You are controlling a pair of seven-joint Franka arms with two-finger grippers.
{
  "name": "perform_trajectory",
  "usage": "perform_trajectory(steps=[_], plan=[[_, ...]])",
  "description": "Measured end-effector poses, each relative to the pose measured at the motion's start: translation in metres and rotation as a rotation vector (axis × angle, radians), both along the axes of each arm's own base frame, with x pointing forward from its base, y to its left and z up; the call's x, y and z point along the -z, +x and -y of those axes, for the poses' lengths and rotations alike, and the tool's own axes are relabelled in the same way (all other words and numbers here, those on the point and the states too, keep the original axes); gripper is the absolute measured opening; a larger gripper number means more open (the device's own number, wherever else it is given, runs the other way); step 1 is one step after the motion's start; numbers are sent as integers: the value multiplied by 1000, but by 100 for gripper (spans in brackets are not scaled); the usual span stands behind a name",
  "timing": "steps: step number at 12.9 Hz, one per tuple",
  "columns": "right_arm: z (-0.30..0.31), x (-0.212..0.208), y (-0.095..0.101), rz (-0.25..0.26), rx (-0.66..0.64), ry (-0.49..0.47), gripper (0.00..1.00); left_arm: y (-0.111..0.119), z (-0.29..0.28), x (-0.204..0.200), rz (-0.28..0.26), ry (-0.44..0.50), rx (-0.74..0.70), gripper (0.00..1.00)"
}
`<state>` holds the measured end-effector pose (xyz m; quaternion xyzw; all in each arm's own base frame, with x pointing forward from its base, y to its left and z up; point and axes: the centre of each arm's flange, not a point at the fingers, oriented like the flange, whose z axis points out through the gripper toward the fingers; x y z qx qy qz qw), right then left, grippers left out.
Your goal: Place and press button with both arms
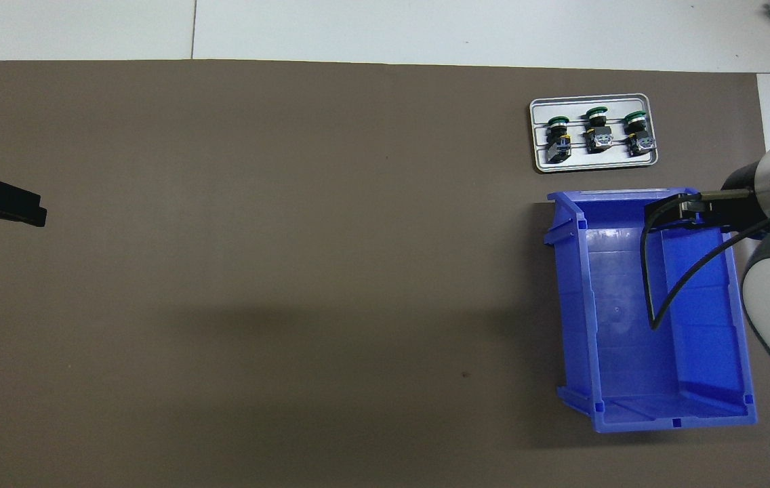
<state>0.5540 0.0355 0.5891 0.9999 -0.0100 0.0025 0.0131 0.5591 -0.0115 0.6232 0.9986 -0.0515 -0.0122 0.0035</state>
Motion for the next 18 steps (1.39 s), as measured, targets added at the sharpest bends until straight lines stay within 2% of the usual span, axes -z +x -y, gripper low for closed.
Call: perform_trajectory(steps=[8, 13, 16, 18], plan=[[1, 0, 0, 3, 3, 0, 100, 0, 0, 0, 0, 0, 0, 100], [2, 3, 7, 25, 3, 3, 100, 0, 0, 0, 0, 0, 0, 100], [7, 28, 32, 58, 11, 7, 100, 0, 0, 0, 0, 0, 0, 100], [11, 55, 54, 57, 19, 10, 100, 0, 0, 0, 0, 0, 0, 100]])
